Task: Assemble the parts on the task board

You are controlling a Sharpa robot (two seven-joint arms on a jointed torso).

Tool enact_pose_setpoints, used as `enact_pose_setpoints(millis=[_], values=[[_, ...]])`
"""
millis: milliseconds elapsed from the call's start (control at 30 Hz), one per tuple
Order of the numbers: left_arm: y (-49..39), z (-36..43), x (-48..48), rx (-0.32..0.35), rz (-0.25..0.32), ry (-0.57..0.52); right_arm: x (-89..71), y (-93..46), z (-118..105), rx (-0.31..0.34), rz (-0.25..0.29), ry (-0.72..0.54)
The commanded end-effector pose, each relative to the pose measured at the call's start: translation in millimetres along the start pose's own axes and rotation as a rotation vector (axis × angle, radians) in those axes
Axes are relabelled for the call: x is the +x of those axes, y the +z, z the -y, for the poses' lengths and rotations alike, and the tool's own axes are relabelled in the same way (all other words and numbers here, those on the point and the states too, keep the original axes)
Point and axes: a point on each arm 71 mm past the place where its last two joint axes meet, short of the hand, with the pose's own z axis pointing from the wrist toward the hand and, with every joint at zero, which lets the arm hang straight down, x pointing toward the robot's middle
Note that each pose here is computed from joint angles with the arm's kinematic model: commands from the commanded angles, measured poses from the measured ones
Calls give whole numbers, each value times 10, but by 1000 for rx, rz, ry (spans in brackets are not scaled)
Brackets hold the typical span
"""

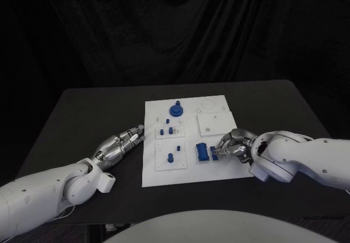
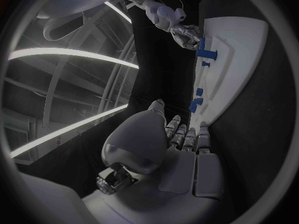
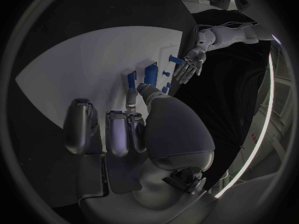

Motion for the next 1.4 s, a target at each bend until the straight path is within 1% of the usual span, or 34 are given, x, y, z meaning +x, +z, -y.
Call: enact_pose_setpoints(millis=[33, 233, 333, 400, 533, 600, 733, 800, 867, 1033, 1100, 1200, 1333, 1400], values=[[-4, 16, 14, 36, -6, -9, 12, -15, 9, 2, -6, -6], [-7, 13, 9, 35, -5, -9, 4, -36, 13, -5, 3, 2], [-6, 11, 8, 35, -5, -8, 0, -43, 7, -16, 11, 6], [-6, 11, 8, 36, -5, -8, -12, -49, -2, -35, 24, 13], [-9, 20, 9, 50, -3, -8, -64, -67, -31, -108, 75, 33], [-14, 31, 11, 63, 0, -6, -105, -88, -50, -163, 113, 36], [-32, 60, 7, 96, 11, 3, -203, -161, -88, -292, 207, 29], [-37, 72, 9, 109, 16, 7, -241, -199, -95, -339, 242, 15], [-40, 82, 13, 119, 19, 10, -264, -227, -88, -361, 259, -2], [-34, 96, 30, 140, 20, 11, -292, -247, -64, -377, 268, -27], [-33, 105, 41, 151, 20, 11, -314, -249, -61, -394, 287, -30], [-50, 131, 77, 171, 19, 8, -376, -257, -68, -445, 349, -23], [-89, 181, 126, 189, 19, 5, -452, -252, -84, -519, 416, 17], [-98, 213, 141, 196, 18, 5, -472, -240, -90, -549, 421, 43]])
